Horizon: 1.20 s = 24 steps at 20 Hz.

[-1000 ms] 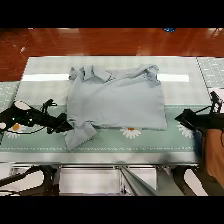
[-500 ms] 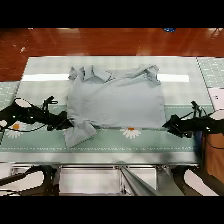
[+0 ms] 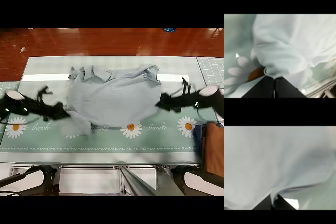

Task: Fold the shirts.

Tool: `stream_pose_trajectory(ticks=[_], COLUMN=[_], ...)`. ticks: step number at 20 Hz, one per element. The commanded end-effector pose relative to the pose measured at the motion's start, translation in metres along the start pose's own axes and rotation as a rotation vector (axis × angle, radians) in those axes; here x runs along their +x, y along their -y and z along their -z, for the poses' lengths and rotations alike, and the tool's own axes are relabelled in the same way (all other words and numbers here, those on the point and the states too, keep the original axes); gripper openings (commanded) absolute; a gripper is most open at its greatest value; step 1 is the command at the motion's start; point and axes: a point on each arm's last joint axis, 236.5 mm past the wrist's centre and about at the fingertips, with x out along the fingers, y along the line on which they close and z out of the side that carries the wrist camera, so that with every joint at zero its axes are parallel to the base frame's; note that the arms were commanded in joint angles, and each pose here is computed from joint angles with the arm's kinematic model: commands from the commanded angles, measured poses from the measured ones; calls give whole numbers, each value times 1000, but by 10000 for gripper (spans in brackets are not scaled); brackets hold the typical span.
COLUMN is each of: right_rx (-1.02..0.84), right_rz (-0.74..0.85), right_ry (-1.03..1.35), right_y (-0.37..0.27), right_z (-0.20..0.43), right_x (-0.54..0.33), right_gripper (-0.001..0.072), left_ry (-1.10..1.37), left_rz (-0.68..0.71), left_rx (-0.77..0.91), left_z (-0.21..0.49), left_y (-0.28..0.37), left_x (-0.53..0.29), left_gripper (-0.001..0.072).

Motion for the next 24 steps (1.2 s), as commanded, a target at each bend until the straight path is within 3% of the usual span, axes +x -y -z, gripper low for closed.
stream_pose_trajectory(ticks=[1,4,9,16,20,24], right_rx=[-257,-502,-771,-877,-838,-806], right_rz=[-60,-111,-152,-19,91,133], right_ry=[175,487,899,1151,1186,1142], right_y=[-89,-189,-286,-281,-252,-235], right_z=[-59,-87,-22,85,119,133], right_x=[-82,-214,-391,-486,-503,-497], right_gripper=[27,27,27,27,27,27], left_ry=[198,491,835,1113,1282,1258], left_rz=[100,123,87,26,-1,-11], left_rx=[168,407,758,970,1082,1108], left_z=[-53,-76,-17,111,181,205], left_y=[75,172,294,347,366,355], left_x=[-93,-220,-367,-431,-455,-452], left_gripper=[16,16,16,15,15,15])
